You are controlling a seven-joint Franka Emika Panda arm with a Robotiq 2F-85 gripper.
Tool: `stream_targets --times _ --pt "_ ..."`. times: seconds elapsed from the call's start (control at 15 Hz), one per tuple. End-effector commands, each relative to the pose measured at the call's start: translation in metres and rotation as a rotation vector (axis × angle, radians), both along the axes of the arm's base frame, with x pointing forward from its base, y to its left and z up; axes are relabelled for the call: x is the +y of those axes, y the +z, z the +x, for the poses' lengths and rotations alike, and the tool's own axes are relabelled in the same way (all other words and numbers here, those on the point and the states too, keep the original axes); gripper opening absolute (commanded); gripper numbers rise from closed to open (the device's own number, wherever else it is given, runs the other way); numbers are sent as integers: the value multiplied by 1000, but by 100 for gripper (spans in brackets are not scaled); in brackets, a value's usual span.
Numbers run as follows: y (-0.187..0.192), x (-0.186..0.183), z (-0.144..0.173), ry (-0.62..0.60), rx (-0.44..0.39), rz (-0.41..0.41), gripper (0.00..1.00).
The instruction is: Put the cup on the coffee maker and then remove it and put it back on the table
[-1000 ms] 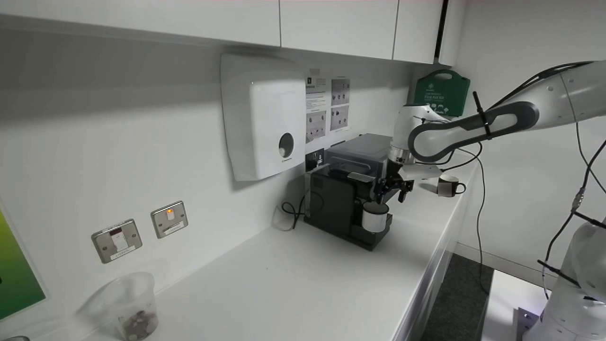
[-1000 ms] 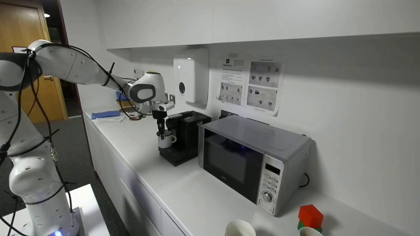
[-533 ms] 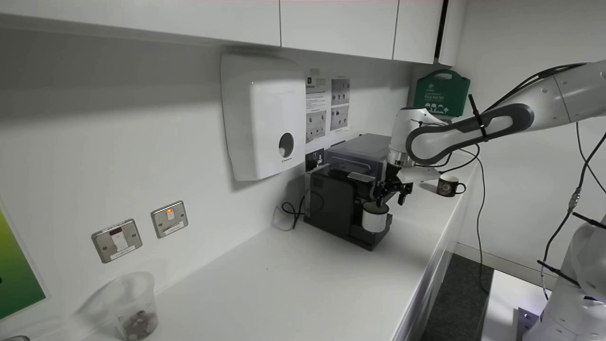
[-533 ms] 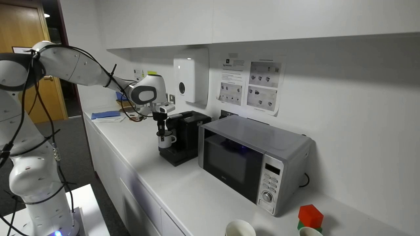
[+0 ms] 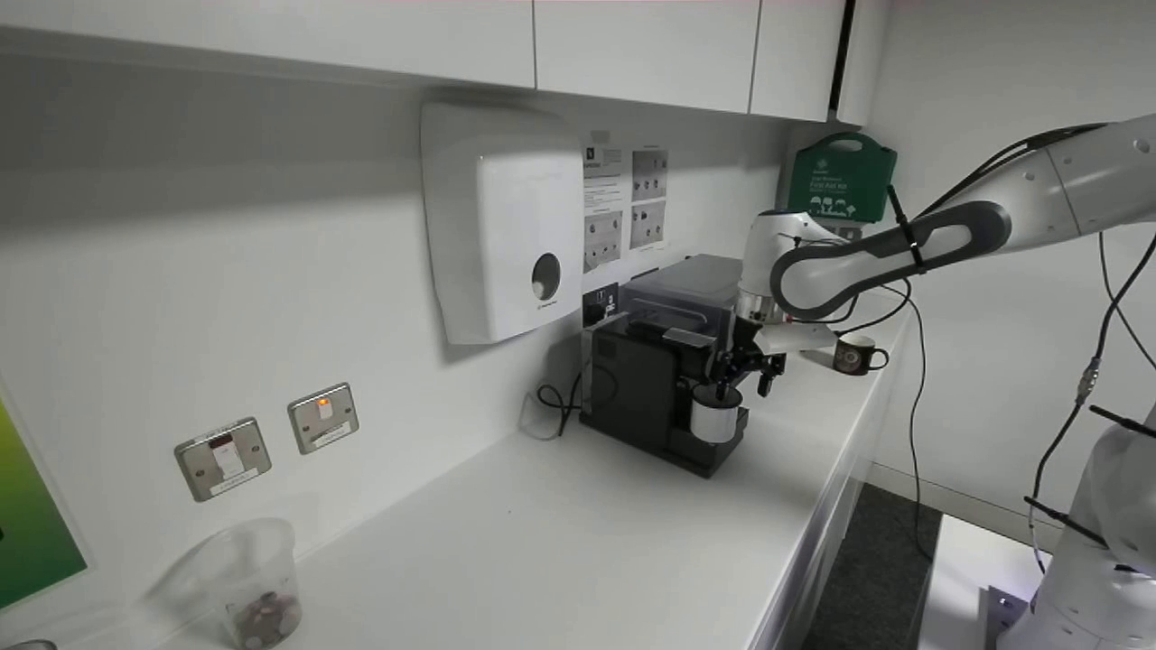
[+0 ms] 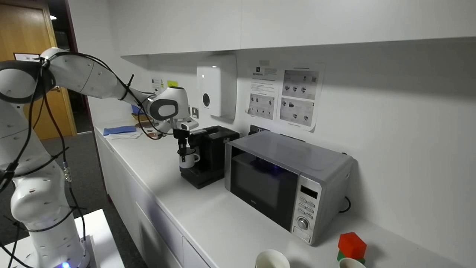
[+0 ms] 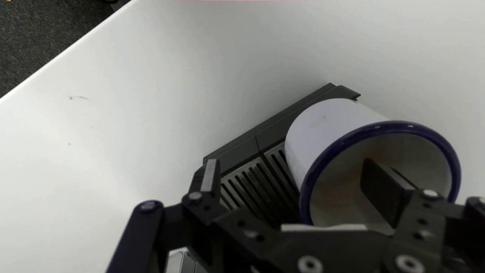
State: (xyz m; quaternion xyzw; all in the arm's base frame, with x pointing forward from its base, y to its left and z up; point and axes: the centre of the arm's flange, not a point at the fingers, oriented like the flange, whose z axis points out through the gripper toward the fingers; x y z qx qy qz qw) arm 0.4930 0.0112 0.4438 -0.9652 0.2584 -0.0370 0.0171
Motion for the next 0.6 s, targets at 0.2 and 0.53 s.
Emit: stream_targets --times 0.2,0.53 --pt "-3 0 8 -49 9 -15 100" --pt "-14 -4 8 -89 31 -26 100"
